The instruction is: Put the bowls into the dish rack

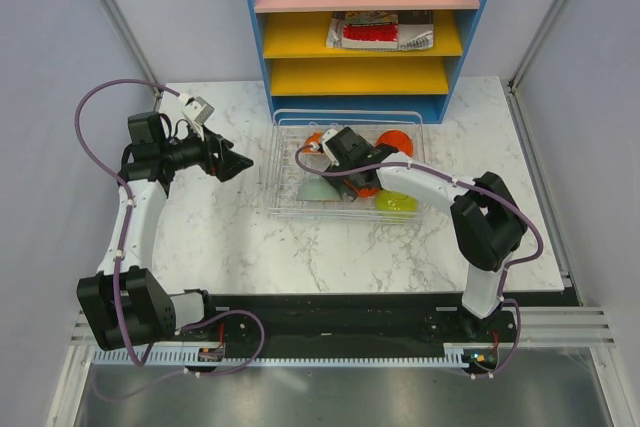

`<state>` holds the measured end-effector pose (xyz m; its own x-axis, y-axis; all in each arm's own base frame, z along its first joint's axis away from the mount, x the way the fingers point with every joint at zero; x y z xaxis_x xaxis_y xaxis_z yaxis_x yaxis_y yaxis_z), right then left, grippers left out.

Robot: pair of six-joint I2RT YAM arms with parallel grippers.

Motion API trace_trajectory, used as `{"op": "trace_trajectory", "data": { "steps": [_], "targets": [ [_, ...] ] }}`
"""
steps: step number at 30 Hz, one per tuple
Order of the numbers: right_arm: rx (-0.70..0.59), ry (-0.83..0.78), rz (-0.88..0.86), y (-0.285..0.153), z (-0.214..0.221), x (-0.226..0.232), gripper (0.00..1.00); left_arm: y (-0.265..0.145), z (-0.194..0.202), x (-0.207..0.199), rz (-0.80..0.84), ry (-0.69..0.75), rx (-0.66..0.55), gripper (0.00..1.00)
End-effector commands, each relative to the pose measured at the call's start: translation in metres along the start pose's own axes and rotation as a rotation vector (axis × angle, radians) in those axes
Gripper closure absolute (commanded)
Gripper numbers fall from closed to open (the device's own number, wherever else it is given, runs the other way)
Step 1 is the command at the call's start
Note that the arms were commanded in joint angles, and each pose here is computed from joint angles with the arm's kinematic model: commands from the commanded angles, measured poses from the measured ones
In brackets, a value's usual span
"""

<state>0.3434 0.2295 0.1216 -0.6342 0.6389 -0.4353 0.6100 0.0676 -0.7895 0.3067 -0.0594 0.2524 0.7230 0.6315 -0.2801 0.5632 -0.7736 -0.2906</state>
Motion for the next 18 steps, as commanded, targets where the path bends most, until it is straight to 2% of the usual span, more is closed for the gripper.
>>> {"op": "trace_trajectory", "data": {
  "steps": [1,10,15,18],
  "targets": [
    [-0.045,0.006,0.022,-0.016,-0.014,-0.012,0.06,-0.005,-0.007,-0.003,-0.006,0.059,-0.026,0.00],
    [-0.214,0.056,0.155,-0.083,-0.048,-0.060,0.03,-0.003,-0.005,0.000,-0.011,0.051,-0.020,0.00],
    [-0.285,0.098,0.255,-0.124,-0.046,-0.093,0.03,-0.002,-0.003,0.001,-0.008,0.055,-0.014,0.00],
    [-0.340,0.130,0.246,-0.148,-0.037,-0.109,0.02,-0.006,-0.003,-0.008,0.018,0.079,-0.003,0.00]
  ]
}}
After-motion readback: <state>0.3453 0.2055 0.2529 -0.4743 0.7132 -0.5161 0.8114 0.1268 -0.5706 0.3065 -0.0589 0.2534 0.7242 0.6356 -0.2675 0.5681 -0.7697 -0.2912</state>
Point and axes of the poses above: each gripper's point midway between its finger pads, its own y axis out along the fingers, its own x axis along the line the jaws close on, z = x × y, the point moved 4 cm from there along -y, back along the fingers, and after that the axes turned 3 degrees about -y, right-handed, at the moved point
